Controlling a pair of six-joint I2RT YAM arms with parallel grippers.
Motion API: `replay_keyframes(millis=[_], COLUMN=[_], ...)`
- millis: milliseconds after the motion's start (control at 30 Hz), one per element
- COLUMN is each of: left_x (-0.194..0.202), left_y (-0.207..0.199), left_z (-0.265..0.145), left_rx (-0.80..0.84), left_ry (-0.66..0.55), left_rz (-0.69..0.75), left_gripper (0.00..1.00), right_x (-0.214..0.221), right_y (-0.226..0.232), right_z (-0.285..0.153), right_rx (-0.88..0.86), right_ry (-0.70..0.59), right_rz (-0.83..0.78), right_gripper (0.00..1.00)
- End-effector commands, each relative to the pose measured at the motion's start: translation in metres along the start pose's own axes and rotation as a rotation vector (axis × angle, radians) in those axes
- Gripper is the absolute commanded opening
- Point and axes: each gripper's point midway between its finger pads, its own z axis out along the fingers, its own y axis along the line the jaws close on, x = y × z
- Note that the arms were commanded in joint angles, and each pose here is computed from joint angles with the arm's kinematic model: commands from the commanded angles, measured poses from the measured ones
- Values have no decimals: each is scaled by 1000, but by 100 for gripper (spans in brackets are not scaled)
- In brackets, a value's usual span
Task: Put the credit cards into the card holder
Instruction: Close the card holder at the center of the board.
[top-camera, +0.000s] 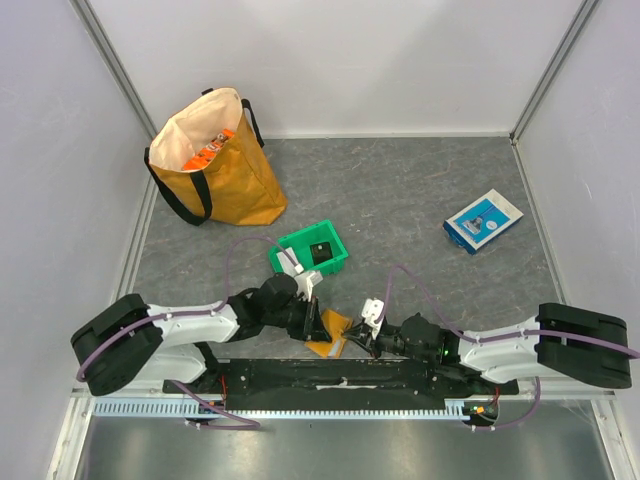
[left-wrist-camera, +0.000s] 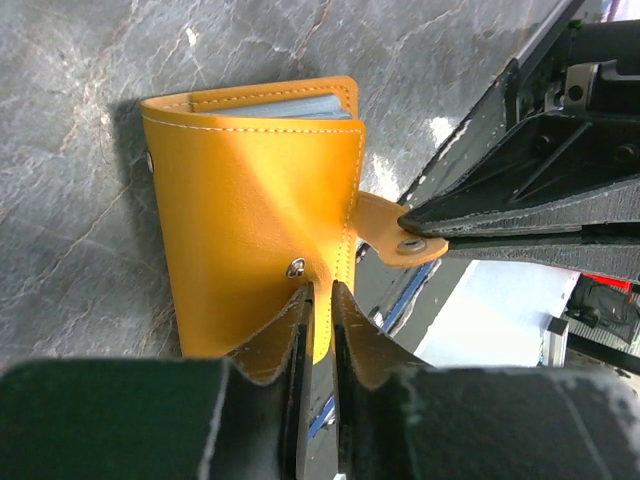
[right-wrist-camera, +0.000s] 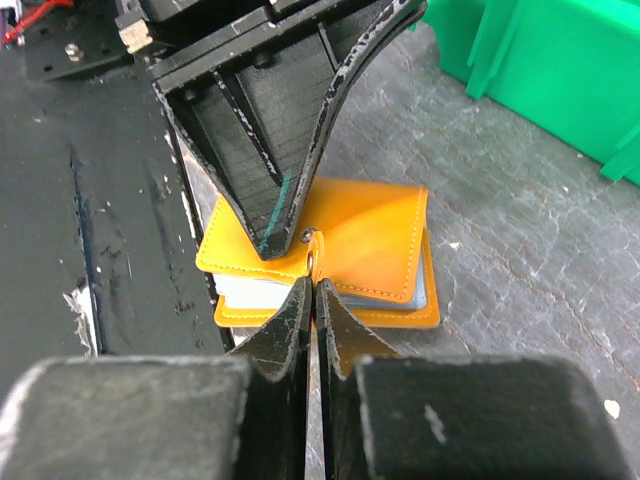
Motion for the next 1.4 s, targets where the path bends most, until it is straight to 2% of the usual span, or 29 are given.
replay_keyframes(millis=[0, 267, 467, 600, 667, 733, 800, 967, 1067, 1167, 1300, 1367], left_x=[9, 5, -20, -32, -40, -41, -38, -24, -22, -21, -22, -24], left_y=[14, 0, -6, 0, 2, 13, 26, 34, 35, 40, 39, 36], left_z=[6, 1, -19, -37, -44, -48, -46, -25, -22, -27, -33, -36], left_rx=[-73, -23, -84, -163, -193, -244, -297, -287, -264, -290, -283, -271], left_ry=[23, 13, -99, -172, -216, -240, -224, -131, -139, -147, -172, -195], left_rz=[-30, 4, 60, 92, 100, 91, 86, 106, 104, 105, 106, 105], left_gripper=[18, 30, 33, 40, 43, 52, 52, 50, 50, 51, 52, 53], right_x=[-9, -2, -21, -29, -26, -23, -13, 6, 15, 24, 25, 22], right_y=[-1, -11, -25, -31, -35, -38, -35, 4, 20, 21, 23, 20], right_z=[2, 9, 6, -3, -9, -14, -18, -11, -5, -3, -4, -6], right_rx=[3, 71, 181, 241, 293, 355, 384, 234, 172, 186, 183, 188], right_ry=[-33, 34, 22, 22, 55, 84, 153, 285, 322, 346, 346, 333], right_rz=[-21, 1, 86, 188, 272, 389, 466, 593, 641, 659, 671, 652], right_gripper=[9, 18, 20, 22, 22, 22, 19, 12, 9, 9, 16, 26])
